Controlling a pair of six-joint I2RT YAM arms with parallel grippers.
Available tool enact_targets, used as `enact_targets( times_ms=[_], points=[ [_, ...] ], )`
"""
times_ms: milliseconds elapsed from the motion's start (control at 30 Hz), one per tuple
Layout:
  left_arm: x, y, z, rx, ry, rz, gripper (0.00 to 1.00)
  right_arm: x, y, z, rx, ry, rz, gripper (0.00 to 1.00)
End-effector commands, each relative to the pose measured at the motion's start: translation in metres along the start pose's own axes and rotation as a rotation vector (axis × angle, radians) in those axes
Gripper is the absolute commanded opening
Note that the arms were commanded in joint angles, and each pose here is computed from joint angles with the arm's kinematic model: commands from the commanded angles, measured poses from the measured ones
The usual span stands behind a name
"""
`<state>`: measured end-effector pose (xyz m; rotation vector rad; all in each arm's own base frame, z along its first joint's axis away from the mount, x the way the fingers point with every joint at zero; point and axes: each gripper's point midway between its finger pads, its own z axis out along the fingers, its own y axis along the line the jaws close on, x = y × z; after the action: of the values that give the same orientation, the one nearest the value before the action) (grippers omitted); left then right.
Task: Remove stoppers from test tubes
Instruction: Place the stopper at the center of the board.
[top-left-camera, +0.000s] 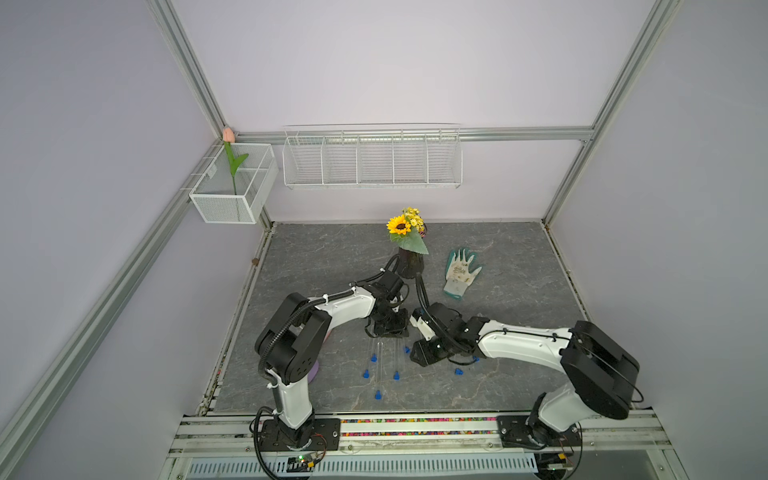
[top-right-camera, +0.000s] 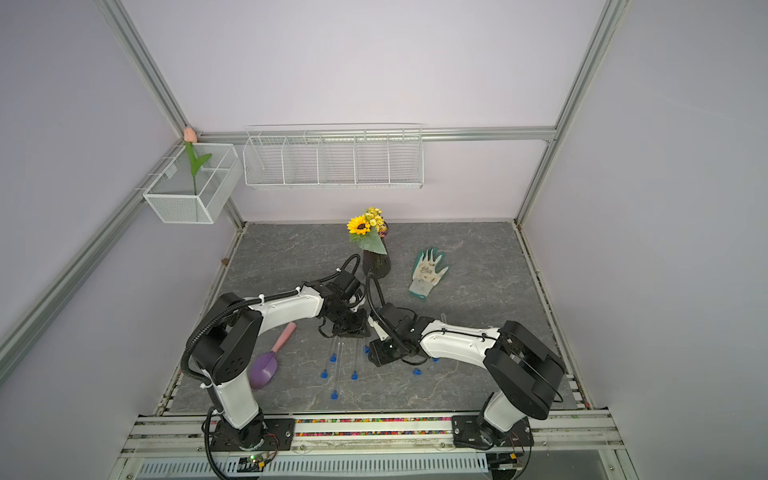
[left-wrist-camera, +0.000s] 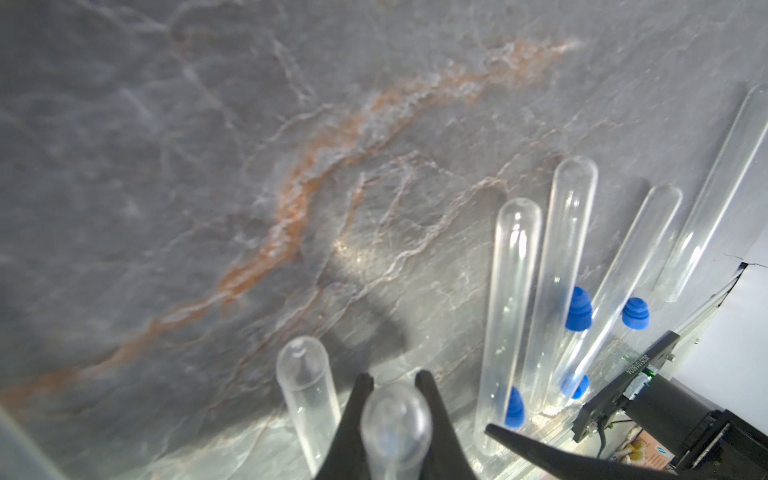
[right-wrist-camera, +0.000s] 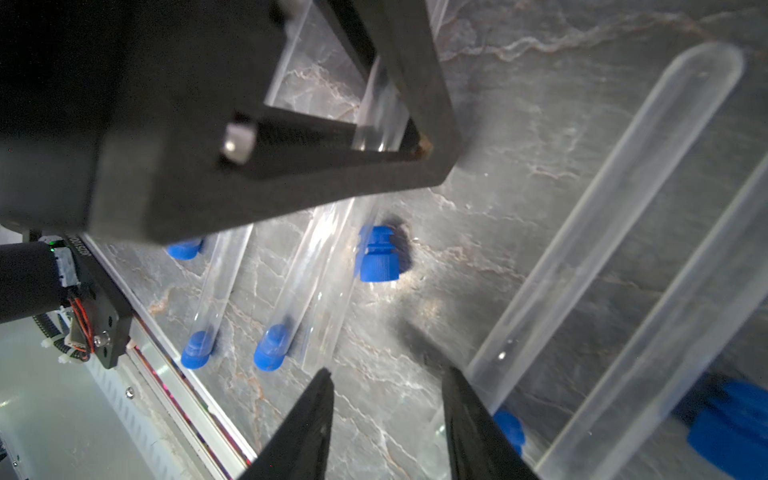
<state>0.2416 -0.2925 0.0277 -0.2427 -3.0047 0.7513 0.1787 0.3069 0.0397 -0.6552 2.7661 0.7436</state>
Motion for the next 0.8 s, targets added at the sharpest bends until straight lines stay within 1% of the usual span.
enact_targets(
  times_ms=[0,133,333,433,567,667,767],
  points=[
    [0.0051,0.0183,0.0087,-0.080,0.007,0.023,0.00,-0.0022,0.0012,-0.0053,-0.011,-0.026,0.002,0.50],
    [0.0046,0.0192,0.0084,-0.085,0.004,0.021,0.00,-0.0025,0.0005,-0.0064,-0.011,-0.031,0.006,0.52],
    [0.0042,0.0179,0.0084,-0.083,0.005,0.018,0.08,-0.0015,0.0003,-0.0077,-0.012,-0.032,0.006,0.53],
    [0.0044,0.0175,0.0080,-0.081,0.005,0.015,0.14,-0.0014,0.0005,-0.0081,-0.012,-0.034,0.007,0.53],
    [0.0034,0.0164,0.0056,-0.081,-0.002,0.013,0.25,-0.0017,0.0008,-0.0085,-0.014,-0.035,0.007,0.53],
    [0.0029,0.0157,0.0033,-0.080,-0.008,0.009,0.29,-0.0019,0.0014,-0.0089,-0.017,-0.037,0.006,0.53],
    [0.0024,0.0124,0.0000,-0.072,-0.015,0.010,0.31,-0.0029,0.0024,-0.0098,-0.022,-0.042,0.006,0.53]
  ],
)
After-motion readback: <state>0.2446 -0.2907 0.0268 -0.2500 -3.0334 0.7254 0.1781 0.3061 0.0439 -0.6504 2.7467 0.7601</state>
